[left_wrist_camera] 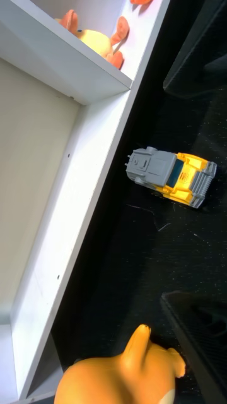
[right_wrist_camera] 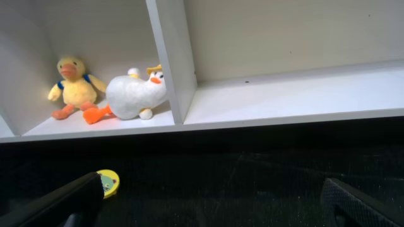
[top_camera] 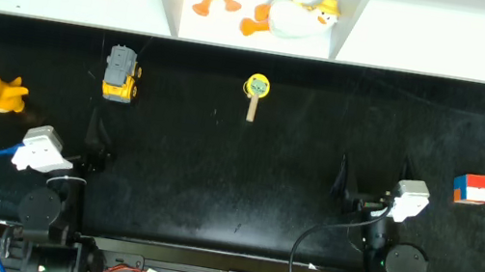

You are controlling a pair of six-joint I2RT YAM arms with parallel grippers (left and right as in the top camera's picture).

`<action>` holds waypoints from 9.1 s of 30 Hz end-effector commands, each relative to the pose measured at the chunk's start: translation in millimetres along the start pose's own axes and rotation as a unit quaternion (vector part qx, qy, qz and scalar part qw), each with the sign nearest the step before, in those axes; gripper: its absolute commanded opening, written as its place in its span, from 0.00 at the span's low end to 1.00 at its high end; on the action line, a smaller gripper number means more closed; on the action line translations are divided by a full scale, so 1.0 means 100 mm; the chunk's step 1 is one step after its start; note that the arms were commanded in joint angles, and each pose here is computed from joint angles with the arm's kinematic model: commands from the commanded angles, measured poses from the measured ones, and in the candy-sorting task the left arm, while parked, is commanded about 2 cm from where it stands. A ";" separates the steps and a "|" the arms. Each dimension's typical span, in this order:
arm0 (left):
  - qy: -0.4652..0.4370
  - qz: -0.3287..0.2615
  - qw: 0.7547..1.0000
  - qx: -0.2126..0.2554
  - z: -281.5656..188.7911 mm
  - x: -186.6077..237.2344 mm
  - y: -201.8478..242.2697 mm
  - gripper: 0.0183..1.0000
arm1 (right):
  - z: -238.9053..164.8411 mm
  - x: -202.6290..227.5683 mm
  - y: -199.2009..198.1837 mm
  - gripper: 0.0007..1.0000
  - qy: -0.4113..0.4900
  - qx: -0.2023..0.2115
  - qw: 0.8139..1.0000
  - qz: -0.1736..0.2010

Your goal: Store Toys

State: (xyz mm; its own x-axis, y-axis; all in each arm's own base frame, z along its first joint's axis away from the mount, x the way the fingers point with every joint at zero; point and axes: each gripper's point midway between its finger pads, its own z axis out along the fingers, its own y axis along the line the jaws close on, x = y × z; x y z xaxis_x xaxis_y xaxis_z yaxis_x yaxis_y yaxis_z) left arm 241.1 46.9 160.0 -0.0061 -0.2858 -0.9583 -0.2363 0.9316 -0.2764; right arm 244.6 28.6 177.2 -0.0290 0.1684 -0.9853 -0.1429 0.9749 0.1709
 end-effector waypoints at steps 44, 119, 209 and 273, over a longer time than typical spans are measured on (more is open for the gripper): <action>0.084 0.211 0.958 0.176 -0.07 0.53 -0.59 1.00 | 0.00 0.04 0.00 1.00 0.001 0.000 1.000 0.002; 0.313 0.031 0.901 -0.300 0.04 -1.02 1.04 1.00 | 0.00 0.04 0.00 1.00 0.001 0.000 1.000 0.002; 0.238 0.108 0.962 -0.074 1.69 -1.13 0.51 0.45 | 0.00 0.04 0.00 1.00 0.001 0.000 1.000 0.002; 0.253 0.081 0.955 -0.133 2.71 -0.91 0.91 1.00 | 0.00 0.04 0.00 1.00 0.001 0.000 1.000 0.002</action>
State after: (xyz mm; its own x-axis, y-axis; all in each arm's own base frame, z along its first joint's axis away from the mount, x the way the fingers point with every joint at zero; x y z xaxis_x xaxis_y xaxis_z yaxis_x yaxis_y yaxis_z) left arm 483.6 210.5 194.1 -0.5333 -0.2684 -0.8022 -0.4096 0.9117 -0.0327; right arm 244.6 28.5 177.2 -0.0289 0.1681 -0.9854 -0.1426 0.9750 0.1705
